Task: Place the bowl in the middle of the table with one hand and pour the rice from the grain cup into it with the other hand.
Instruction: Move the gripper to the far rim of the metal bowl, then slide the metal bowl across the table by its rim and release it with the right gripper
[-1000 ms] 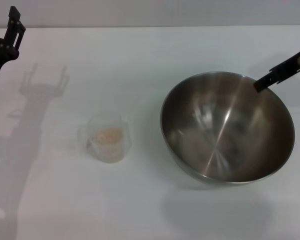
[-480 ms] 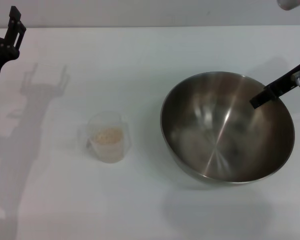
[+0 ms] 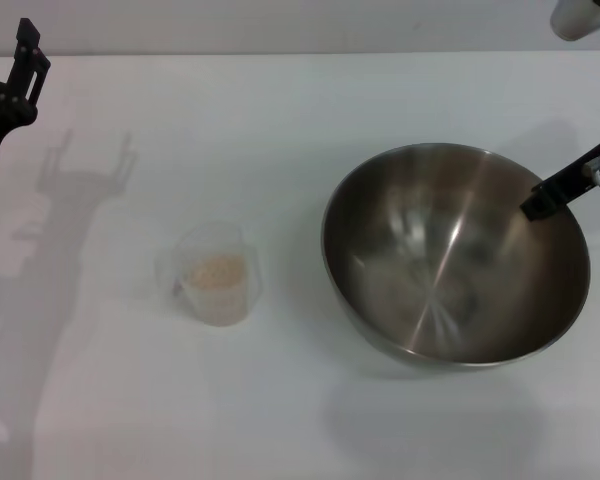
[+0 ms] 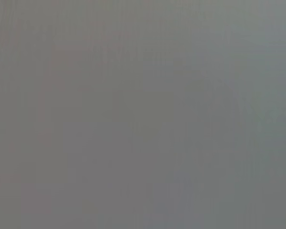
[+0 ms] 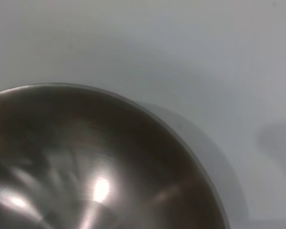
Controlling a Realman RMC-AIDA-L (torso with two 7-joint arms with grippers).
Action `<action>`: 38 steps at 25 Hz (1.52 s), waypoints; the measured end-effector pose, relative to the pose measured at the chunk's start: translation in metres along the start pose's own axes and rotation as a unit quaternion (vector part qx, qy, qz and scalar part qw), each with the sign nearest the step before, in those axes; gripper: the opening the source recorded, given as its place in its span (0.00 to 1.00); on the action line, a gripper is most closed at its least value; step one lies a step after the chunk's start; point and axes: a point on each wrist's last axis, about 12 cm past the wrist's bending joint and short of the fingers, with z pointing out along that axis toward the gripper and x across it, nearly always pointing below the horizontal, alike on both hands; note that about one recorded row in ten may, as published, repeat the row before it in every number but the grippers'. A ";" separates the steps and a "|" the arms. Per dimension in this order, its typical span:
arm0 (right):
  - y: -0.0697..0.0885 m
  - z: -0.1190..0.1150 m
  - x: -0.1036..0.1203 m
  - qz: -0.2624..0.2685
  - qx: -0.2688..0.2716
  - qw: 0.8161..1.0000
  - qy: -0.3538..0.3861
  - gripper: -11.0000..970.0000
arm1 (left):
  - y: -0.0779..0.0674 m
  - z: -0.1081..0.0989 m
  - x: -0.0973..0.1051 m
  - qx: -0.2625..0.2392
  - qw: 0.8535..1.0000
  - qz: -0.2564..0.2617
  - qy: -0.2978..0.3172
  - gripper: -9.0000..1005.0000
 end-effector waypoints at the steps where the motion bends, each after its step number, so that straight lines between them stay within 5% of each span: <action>1: 0.000 0.000 0.000 -0.001 0.001 1.000 0.000 0.28 | 0.000 0.000 0.000 0.000 1.000 0.000 0.000 0.76; 6: 0.001 0.000 0.000 -0.003 0.001 1.000 0.000 0.08 | 0.001 -0.002 0.000 -0.002 1.000 -0.001 -0.001 0.76; 23: 0.009 -0.037 -0.020 -0.024 -0.007 0.993 -0.116 0.04 | 0.002 -0.003 -0.001 -0.003 1.000 -0.001 -0.006 0.76; 38: 0.030 -0.025 -0.013 -0.063 -0.090 0.989 -0.100 0.05 | -0.001 -0.003 -0.002 0.001 1.000 -0.001 -0.009 0.76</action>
